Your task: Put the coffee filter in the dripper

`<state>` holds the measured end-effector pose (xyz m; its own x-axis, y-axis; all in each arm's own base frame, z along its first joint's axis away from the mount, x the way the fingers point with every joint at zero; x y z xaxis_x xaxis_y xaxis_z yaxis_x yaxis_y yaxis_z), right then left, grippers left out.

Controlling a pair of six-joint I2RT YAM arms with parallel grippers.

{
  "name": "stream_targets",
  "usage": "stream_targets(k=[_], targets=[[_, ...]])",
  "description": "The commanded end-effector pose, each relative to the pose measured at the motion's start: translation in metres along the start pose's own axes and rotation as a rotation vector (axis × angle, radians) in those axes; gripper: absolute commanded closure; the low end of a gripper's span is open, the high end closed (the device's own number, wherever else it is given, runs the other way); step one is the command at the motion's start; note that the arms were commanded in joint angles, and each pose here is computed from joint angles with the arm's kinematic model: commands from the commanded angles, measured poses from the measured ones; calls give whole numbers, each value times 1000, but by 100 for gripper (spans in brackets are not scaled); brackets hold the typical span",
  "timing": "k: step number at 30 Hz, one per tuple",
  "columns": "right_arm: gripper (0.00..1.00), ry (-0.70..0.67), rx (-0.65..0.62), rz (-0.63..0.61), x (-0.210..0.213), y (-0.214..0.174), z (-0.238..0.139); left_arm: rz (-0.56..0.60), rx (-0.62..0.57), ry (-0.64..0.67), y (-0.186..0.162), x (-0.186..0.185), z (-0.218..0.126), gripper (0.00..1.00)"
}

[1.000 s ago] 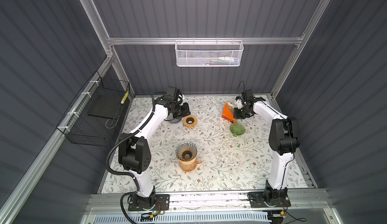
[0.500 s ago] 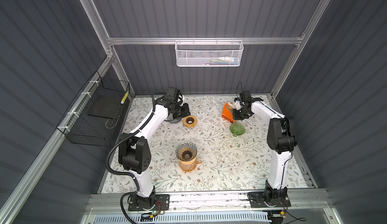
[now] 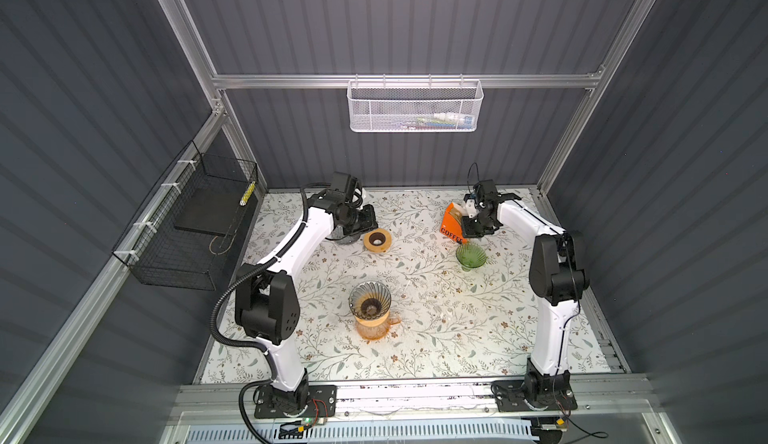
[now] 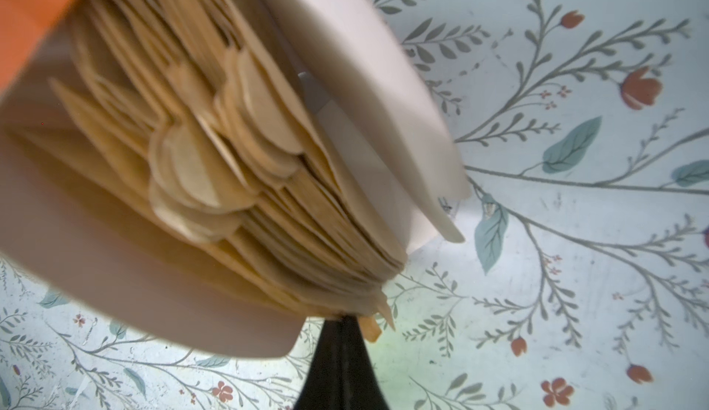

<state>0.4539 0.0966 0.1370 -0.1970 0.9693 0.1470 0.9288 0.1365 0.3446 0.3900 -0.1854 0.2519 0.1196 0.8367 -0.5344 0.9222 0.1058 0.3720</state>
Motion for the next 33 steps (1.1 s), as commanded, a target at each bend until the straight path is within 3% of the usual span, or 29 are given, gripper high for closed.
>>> stream_targets(k=[1, 33], targets=[[100, -28, -18, -20, 2, -1, -19, 29, 4, -18, -4, -5, -7, 88], [100, -22, -54, 10, 8, -11, -53, 46, -2, -34, -11, -7, -16, 88]])
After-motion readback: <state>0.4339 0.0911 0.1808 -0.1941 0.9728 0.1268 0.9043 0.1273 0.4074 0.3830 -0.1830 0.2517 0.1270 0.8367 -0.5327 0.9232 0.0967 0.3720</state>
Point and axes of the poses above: each gripper's point midway between its finger pads, its own z axis out along the fingers, its own x axis along the line the jaws close on, y = z × x, the point moved 7 cm from there along -z, back along the fingers, and after that the axes turned 1 degree about -z, right-handed, at the moved point
